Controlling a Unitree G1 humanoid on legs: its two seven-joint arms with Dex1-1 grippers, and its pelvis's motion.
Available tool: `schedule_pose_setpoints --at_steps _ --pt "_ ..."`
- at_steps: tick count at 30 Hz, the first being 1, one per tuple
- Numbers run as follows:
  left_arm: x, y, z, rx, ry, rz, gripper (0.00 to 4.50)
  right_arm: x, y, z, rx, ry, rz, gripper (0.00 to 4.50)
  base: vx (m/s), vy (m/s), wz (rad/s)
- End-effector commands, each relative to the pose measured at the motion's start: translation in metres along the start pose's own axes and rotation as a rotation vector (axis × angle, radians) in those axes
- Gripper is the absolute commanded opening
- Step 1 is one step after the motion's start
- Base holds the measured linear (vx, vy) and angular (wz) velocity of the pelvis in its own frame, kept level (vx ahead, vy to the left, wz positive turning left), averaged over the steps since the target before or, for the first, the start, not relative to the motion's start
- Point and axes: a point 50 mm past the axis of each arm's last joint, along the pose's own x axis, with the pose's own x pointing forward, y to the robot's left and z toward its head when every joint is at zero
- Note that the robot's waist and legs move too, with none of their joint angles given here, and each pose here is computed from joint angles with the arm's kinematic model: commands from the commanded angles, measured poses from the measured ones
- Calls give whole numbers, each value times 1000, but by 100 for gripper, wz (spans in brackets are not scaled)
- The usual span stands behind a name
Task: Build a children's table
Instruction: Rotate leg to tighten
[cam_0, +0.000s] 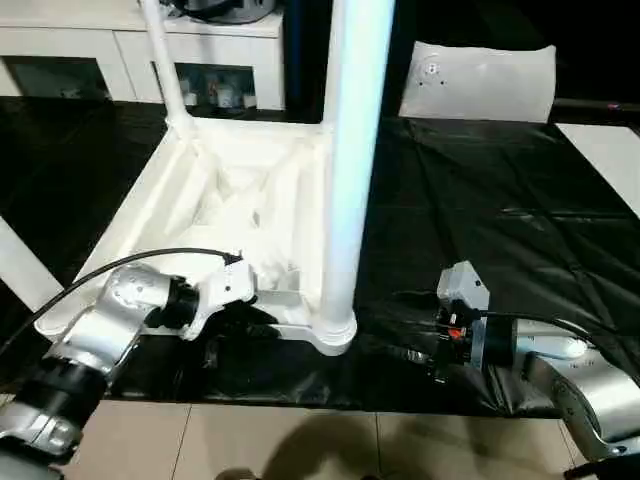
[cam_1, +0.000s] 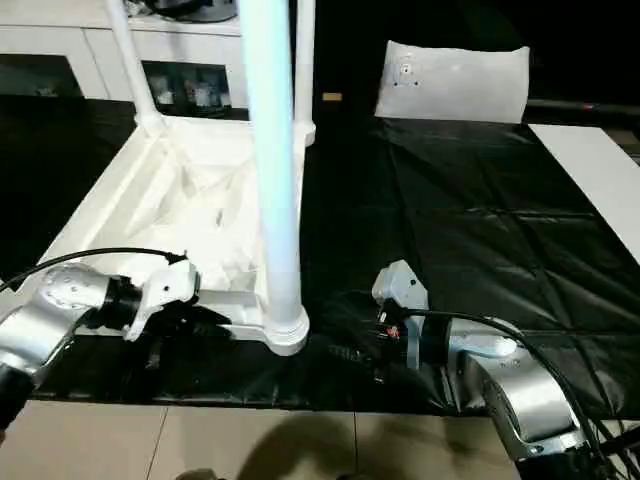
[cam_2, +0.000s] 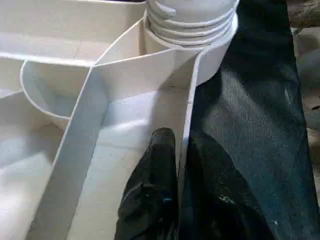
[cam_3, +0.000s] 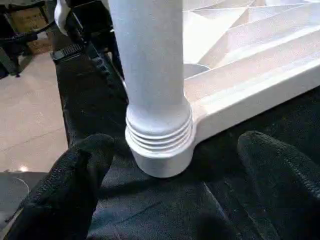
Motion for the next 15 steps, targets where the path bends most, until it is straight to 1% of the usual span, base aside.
schedule_pose_setpoints --at_steps 1,2,6,10,14,15 --pt "0 4 7 22 -21 12 13 -1 0 9 -30 -10 11 450 0 0 0" --pt "1 5 8 24 -29 10 5 0 -1 10 -34 -13 12 450 0 0 0" --pt "8 5 13 48 -79 -19 5 5 -2 16 -49 -27 47 450 0 0 0" --pt "11 3 13 60 -83 -43 5 10 -3 20 -56 -35 91 450 0 0 0" --pt "15 2 13 82 -66 -84 5 16 -7 23 -74 -47 149 450 0 0 0" --pt "16 1 13 90 -66 -96 0 17 -8 23 -62 -48 175 420 0 0 0"
